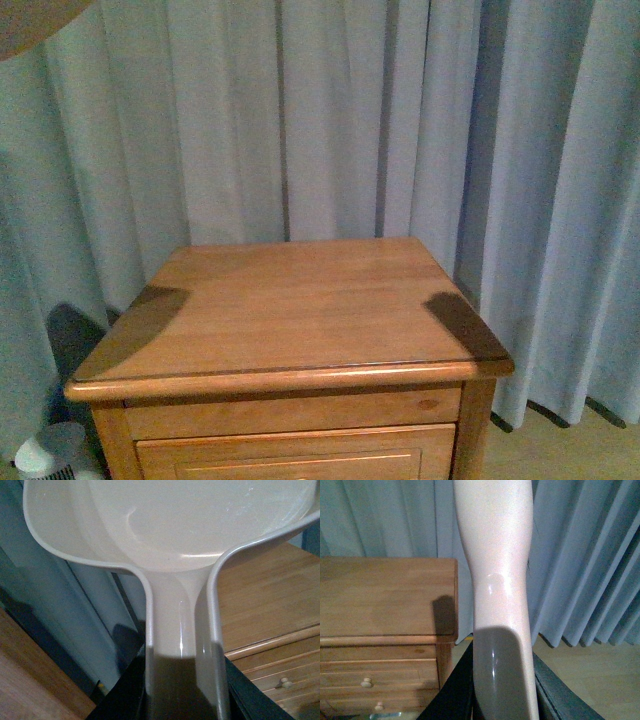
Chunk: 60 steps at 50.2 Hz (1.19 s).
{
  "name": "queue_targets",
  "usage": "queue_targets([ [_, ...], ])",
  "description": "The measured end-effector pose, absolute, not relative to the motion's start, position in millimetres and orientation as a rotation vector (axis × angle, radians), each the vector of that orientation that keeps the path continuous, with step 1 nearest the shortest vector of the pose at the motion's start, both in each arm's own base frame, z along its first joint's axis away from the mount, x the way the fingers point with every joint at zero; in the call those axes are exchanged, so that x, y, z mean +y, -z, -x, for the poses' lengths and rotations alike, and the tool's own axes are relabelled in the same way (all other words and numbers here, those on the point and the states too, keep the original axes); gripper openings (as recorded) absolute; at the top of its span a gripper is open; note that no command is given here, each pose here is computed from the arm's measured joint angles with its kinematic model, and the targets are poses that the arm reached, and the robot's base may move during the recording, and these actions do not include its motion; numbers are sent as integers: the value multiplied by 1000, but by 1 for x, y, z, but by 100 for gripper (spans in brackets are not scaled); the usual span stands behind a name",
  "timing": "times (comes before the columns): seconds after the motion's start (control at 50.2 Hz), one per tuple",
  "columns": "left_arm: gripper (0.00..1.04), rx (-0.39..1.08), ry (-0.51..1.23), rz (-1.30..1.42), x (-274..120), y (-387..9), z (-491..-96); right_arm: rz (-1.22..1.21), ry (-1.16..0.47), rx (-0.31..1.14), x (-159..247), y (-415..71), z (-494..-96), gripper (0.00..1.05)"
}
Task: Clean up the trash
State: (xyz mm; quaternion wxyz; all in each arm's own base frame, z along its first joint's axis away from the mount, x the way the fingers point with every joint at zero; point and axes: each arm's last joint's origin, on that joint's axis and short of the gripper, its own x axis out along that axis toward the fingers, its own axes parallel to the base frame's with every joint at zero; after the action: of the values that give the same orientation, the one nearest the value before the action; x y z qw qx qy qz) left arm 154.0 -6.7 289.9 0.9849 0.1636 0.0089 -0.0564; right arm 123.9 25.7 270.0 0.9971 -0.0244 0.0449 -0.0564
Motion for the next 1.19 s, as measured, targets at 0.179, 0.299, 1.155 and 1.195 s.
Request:
queue_targets([
  [0.179,26,18,113,-329,-7,-290,-154,42,122,69,26,-268,-117,20],
  [0.299,26,18,113,-329,-7,-290,-154,44,123,80,27,-262,-117,20],
  [1.155,26,18,113,-329,-7,-290,-154,7,117,86,29,-257,-116,20],
  [1.195,26,18,113,-329,-7,-290,-154,6,117,86,29,-257,-116,20],
])
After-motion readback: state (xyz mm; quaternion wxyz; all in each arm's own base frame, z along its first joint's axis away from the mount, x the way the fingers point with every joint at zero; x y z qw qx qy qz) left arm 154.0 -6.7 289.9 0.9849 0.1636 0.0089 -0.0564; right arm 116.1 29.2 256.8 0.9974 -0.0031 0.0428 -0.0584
